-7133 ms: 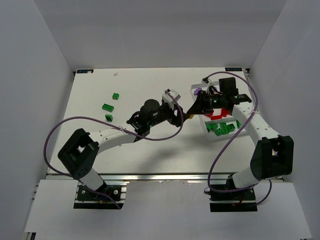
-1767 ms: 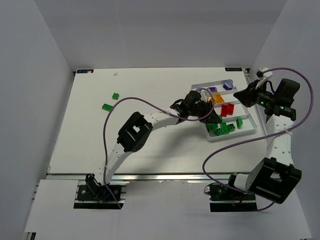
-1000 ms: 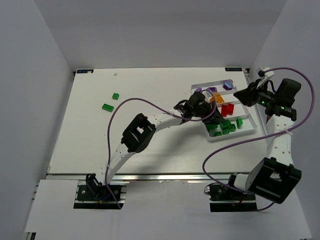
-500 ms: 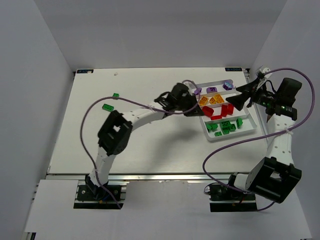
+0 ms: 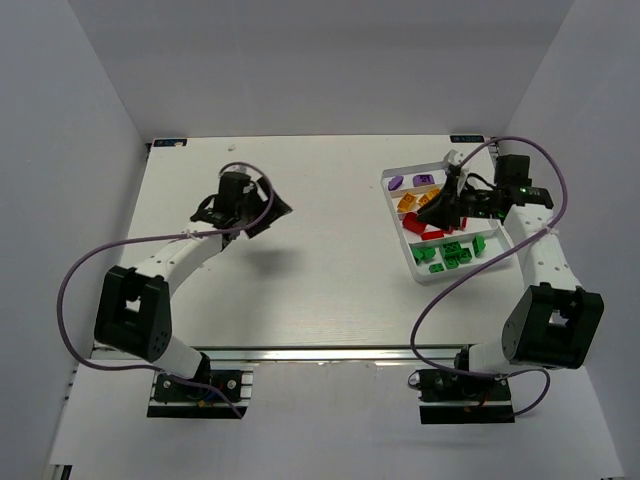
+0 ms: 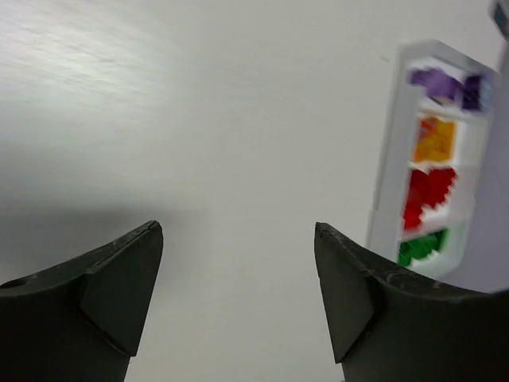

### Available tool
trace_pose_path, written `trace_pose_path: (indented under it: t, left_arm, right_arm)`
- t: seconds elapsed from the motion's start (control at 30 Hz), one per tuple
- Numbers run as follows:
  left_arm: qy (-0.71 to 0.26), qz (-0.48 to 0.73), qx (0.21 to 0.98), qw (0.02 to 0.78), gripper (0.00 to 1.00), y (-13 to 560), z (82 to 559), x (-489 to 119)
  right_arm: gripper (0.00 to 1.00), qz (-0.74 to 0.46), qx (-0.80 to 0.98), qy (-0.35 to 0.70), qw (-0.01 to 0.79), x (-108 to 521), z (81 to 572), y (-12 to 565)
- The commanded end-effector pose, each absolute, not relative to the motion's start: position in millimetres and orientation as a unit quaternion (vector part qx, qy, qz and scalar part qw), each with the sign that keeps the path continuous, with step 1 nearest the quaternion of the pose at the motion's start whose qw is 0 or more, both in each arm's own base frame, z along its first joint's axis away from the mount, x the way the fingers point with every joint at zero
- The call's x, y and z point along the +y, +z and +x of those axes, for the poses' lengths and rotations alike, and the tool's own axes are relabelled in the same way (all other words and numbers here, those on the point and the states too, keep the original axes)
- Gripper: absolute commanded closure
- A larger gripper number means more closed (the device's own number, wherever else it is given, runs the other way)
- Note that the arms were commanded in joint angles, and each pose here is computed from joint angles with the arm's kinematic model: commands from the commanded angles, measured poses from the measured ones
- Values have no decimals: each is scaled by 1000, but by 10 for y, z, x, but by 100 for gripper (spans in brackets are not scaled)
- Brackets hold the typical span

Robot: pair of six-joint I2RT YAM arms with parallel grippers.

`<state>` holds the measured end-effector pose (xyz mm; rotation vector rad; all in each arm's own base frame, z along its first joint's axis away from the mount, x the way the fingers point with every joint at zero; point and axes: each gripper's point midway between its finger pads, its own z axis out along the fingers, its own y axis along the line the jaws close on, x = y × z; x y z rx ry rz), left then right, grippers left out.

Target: Sort the legos into containers by color

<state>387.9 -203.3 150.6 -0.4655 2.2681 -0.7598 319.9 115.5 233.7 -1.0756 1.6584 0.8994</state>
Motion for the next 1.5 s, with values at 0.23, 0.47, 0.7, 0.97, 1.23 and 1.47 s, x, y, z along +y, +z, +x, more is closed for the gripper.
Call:
trace_pose_path:
  t: [0.23,0.47,0.7,0.97,1.23,1.47]
  left_arm:
    - [-78,-349,879,316,12,1042,3804,-467]
    - [33,-372,886,277,11,757,4119,-129]
    - [89,-388,880,260,11,624,4458,20]
    - [115,-401,874,248,13,516,4691,108]
    - [137,-418,865,240,22,420,4779,219]
    - [139,-422,867,225,30,310,4744,273]
  right_arm:
    - [67,-433,718,323,439,1243,3270,2134]
    - [64,-426,723,319,441,1235,3319,2111]
    - [63,-424,726,315,440,1218,3317,2082]
    - [62,-423,728,317,437,1220,3299,2045]
    - [62,-420,726,317,443,1226,3323,2090]
    - [61,-419,727,316,443,1218,3336,2094]
